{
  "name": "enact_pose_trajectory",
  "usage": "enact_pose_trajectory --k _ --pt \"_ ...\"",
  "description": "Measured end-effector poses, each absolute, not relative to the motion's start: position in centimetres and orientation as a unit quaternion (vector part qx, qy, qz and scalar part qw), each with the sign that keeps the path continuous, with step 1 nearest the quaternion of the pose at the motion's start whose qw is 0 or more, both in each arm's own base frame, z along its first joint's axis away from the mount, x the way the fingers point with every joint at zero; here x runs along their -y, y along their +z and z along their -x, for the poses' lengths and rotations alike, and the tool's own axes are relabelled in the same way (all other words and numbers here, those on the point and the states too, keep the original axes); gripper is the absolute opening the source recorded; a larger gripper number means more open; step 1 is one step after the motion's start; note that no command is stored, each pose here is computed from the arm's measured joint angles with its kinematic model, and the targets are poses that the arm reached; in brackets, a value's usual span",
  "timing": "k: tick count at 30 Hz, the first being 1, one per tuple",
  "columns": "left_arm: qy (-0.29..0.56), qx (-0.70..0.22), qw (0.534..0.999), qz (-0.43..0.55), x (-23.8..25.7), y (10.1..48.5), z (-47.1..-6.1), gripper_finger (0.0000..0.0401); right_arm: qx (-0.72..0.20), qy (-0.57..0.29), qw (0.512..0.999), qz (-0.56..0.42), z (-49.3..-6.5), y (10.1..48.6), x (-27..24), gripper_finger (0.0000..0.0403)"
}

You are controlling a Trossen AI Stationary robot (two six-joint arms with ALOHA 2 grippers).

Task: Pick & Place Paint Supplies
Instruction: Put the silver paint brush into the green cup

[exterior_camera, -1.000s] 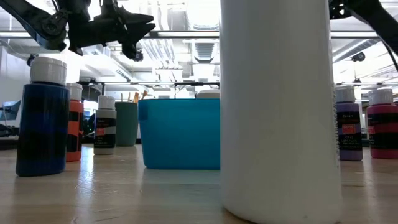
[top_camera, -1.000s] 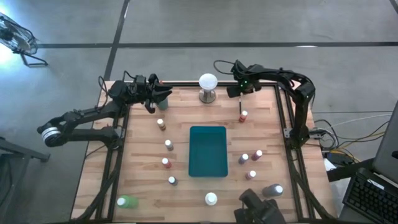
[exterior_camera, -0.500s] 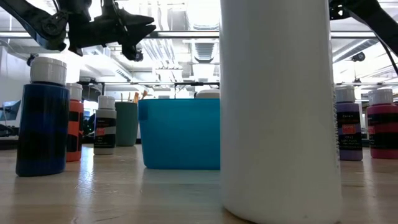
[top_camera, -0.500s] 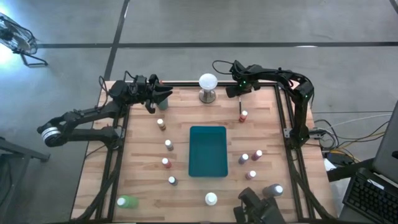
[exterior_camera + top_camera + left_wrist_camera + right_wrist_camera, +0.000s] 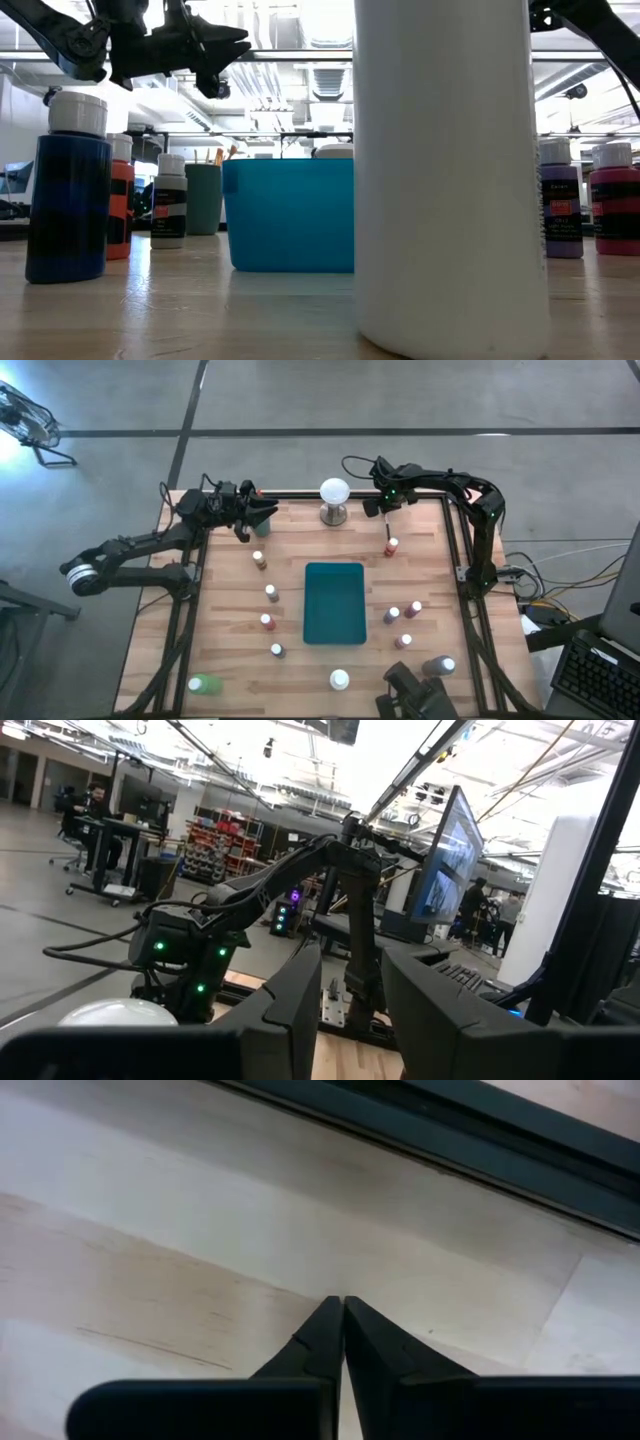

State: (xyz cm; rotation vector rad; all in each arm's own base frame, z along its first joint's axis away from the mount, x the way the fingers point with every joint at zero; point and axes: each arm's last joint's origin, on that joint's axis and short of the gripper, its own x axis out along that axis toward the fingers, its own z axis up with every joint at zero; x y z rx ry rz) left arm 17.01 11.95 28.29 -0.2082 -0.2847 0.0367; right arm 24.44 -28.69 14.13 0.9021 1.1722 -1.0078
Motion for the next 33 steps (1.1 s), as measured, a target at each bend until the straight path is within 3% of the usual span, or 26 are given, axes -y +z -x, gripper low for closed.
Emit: enact_pose_trajectory --k 11,23,33 --pt "0.018 0.141 0.984 0.107 -12.0 28.3 -17.0 0.0115 -0.537 -0.422 0.625 -0.379 -24.3 15.2 28.5 0.0008" --pt "0.025 0.113 0.985 0.129 -12.1 27.6 -17.2 0.0115 -0.449 -0.414 0.728 -0.311 -23.6 24.4 26.3 0.0008" --pt "0.028 0.105 0.984 0.139 -12.0 27.4 -17.3 0.0115 -0.332 -0.368 0.841 -0.217 -22.4 34.1 19.5 0.0008"
